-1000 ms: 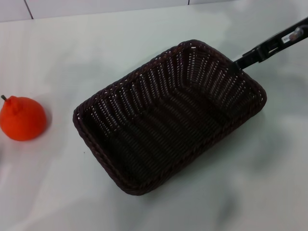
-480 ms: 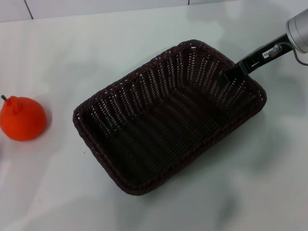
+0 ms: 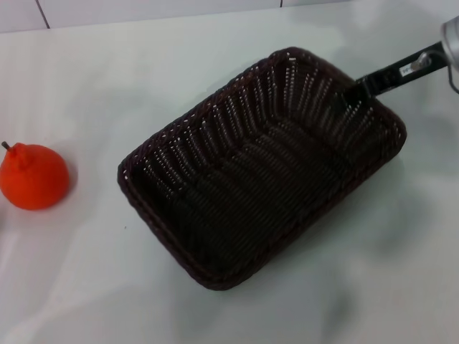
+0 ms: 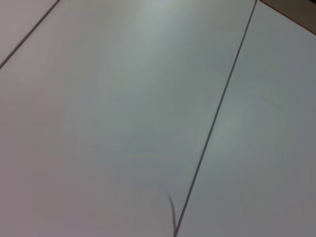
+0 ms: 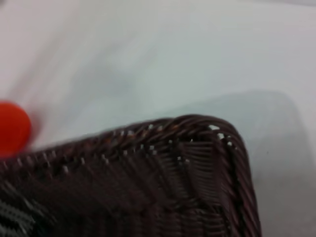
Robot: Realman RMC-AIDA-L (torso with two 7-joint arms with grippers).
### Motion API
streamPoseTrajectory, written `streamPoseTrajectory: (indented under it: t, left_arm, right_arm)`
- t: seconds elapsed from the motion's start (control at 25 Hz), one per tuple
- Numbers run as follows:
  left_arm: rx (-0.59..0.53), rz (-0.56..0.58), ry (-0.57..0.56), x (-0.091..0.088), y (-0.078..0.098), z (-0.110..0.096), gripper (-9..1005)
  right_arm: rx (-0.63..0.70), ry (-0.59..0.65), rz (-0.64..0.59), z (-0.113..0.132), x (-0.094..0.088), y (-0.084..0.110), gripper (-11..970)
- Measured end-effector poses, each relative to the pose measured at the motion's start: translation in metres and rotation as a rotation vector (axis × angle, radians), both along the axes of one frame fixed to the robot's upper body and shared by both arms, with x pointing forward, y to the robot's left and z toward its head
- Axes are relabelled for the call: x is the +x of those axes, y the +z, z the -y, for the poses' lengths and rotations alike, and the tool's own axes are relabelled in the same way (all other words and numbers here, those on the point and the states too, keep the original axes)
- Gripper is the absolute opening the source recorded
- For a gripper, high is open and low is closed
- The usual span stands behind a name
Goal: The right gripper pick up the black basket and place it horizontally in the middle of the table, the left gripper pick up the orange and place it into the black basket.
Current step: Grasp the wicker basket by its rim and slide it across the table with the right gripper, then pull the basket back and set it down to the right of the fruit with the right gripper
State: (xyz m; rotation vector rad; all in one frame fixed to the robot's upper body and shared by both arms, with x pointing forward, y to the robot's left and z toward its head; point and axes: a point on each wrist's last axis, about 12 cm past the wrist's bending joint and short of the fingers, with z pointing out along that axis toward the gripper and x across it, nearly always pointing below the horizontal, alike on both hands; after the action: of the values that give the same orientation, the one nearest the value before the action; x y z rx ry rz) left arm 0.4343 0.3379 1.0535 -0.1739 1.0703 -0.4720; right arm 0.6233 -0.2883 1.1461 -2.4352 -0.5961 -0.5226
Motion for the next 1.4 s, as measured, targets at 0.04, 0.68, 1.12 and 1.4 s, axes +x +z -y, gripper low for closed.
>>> streamPoseTrajectory:
  t: [0.04,0.68,1.12,1.4]
  left_arm:
    - [0.002,0.000,0.000,0.001,0.000,0.000,424]
    - [0.028,-0.024,-0.014,0.020,0.004,0.001,424]
    - [0.033,-0.037,-0.018,0.026,0.004,0.002,425]
    - [0.033,-0.039,-0.018,0.027,0.004,0.002,429]
  right_arm:
    - [0.031,-0.030,-0.007,0.004,-0.001,0.001,177]
    - [0.409,-0.380,-0.161,0.041,-0.034,-0.032,177]
    - [0.463,-0.529,-0.197,0.029,-0.044,-0.066,177]
    - [0.503,-0.544,-0.189,0.024,-0.042,-0.065,203]
